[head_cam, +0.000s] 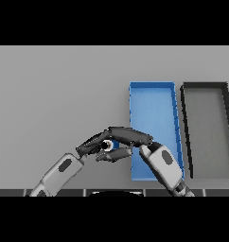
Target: Pick up the blue pipe and place it into the blue bin.
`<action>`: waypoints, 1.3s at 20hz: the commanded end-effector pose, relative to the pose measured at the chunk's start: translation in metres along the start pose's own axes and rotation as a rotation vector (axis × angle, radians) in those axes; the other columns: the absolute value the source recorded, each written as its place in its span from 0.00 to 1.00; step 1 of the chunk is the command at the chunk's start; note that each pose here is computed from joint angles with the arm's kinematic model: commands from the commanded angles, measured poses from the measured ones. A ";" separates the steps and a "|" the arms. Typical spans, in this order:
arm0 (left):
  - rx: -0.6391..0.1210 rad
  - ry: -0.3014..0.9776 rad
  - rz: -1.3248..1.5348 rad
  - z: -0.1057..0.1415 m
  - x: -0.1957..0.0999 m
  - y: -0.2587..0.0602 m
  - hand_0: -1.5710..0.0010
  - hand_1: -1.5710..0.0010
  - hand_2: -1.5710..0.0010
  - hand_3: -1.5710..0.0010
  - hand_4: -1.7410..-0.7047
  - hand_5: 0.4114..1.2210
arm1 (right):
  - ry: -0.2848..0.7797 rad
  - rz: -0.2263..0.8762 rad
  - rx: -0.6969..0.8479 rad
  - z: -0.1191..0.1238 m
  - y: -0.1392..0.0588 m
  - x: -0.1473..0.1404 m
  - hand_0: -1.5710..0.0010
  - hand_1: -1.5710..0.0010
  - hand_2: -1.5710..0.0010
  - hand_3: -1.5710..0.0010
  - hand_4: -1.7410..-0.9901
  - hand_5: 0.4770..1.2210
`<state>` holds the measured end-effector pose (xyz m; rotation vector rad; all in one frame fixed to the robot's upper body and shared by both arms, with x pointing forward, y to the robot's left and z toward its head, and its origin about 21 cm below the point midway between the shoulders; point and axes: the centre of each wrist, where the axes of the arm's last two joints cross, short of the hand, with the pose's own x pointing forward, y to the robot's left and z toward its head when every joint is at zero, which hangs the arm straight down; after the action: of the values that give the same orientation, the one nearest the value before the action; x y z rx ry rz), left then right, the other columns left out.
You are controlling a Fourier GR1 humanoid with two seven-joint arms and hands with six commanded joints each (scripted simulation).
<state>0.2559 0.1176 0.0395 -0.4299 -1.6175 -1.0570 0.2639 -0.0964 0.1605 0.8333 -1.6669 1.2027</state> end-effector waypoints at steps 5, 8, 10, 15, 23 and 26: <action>0.014 0.016 0.043 -0.004 0.004 0.001 0.98 0.98 0.98 0.98 0.82 0.22 | -0.012 -0.011 -0.002 -0.004 -0.005 0.002 0.00 0.00 0.00 0.00 0.33 1.00; 0.027 0.053 0.047 -0.001 -0.001 0.005 0.99 0.99 0.99 0.99 0.82 0.19 | -0.014 -0.041 -0.020 -0.003 -0.006 0.005 0.00 0.00 0.00 0.00 0.34 1.00; 0.027 0.062 0.059 0.000 -0.001 -0.002 0.99 0.99 0.99 0.99 0.81 0.17 | -0.020 -0.110 -0.022 -0.002 -0.008 0.015 0.00 0.00 0.00 0.00 0.33 1.00; 0.009 0.102 0.071 -0.004 0.004 -0.006 1.00 1.00 1.00 1.00 0.80 0.12 | -0.031 -0.223 -0.056 0.000 -0.031 0.048 0.00 0.00 0.00 0.00 0.11 1.00; 0.008 0.068 0.062 0.007 0.003 -0.007 1.00 1.00 1.00 1.00 0.80 0.11 | -0.214 -0.191 -0.248 0.004 -0.104 0.141 0.00 0.00 0.00 0.00 0.02 0.86; 0.004 0.072 0.070 0.008 0.003 -0.004 1.00 1.00 1.00 1.00 0.80 0.10 | -0.167 -0.145 -0.436 0.013 -0.139 0.144 0.00 0.00 0.00 0.00 0.01 0.87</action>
<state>0.2471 0.1207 0.0408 -0.4387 -1.5310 -1.0051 0.3295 -0.1548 0.3414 0.7709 -1.8742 0.6453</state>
